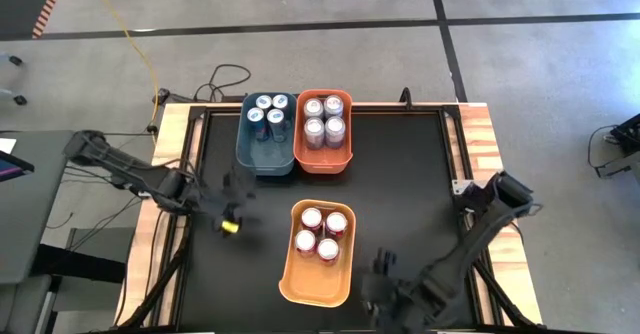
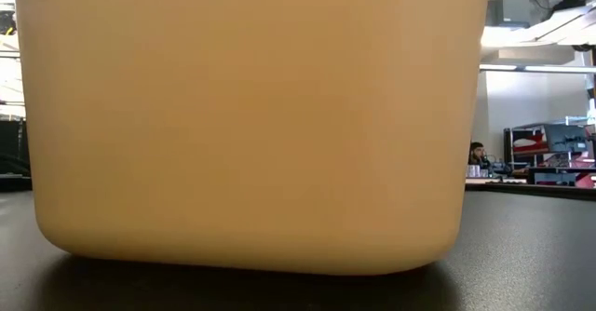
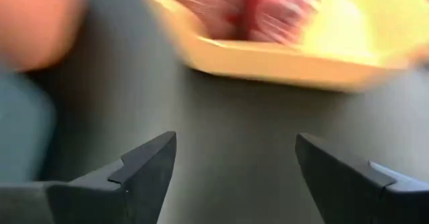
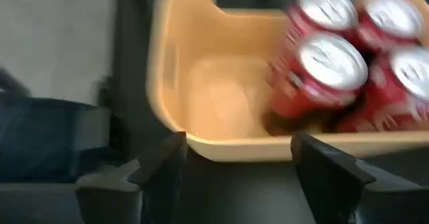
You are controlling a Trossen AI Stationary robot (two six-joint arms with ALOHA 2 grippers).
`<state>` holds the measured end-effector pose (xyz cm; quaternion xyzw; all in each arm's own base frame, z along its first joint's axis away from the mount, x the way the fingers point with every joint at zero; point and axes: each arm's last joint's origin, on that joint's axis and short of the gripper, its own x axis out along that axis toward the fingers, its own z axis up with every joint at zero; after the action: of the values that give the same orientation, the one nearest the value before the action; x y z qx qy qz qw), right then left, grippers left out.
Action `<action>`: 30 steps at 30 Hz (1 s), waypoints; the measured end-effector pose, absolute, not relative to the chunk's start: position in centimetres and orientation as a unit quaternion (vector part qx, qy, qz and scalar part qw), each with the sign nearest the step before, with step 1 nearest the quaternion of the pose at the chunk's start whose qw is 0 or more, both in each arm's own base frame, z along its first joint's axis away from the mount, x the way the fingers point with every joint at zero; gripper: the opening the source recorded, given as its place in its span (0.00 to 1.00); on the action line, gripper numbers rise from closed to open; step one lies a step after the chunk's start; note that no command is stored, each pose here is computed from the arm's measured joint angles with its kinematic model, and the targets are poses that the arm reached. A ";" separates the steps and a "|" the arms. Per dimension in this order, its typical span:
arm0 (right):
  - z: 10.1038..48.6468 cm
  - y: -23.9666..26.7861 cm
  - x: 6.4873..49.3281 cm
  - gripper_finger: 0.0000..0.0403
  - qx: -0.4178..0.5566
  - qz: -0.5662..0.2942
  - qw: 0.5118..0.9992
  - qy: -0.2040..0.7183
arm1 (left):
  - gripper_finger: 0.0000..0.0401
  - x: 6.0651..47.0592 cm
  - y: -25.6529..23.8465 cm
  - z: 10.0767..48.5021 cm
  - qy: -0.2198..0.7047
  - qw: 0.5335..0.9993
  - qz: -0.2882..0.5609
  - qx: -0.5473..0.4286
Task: Sort soda cans
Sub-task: Move the yellow bin to the top right of the table
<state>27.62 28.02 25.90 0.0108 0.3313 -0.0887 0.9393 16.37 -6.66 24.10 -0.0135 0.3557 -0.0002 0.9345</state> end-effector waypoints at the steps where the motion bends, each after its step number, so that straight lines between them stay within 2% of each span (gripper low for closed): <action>1: 26.0 28.2 27.5 0.68 0.006 -0.085 0.941 0.327 | 0.74 16.5 -7.5 23.8 0.365 0.930 -0.032 0.000; 5: 25.2 28.2 27.1 0.64 0.021 -0.109 0.936 0.334 | 0.71 17.2 -10.5 22.2 0.381 0.918 -0.097 0.049; 9: 22.4 27.0 26.0 0.59 0.035 -0.165 0.918 0.358 | 0.68 18.7 -12.4 20.1 0.393 0.910 -0.101 0.079; 17: 18.7 25.9 24.4 0.45 0.070 -0.207 0.907 0.360 | 0.59 22.6 -12.7 16.7 0.373 0.916 -0.061 0.134; 24: 18.1 26.0 24.1 0.30 0.069 -0.209 0.916 0.336 | 0.48 25.9 -12.2 15.4 0.312 0.939 -0.085 0.122; 30: 18.2 26.9 22.9 0.25 0.084 -0.201 0.917 0.335 | 0.44 28.8 -10.5 13.7 0.272 0.954 -0.094 0.084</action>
<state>22.88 26.85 18.22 0.0835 0.3345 -0.2010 0.9169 28.78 -10.51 13.66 0.0843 0.2717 -0.0942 0.9540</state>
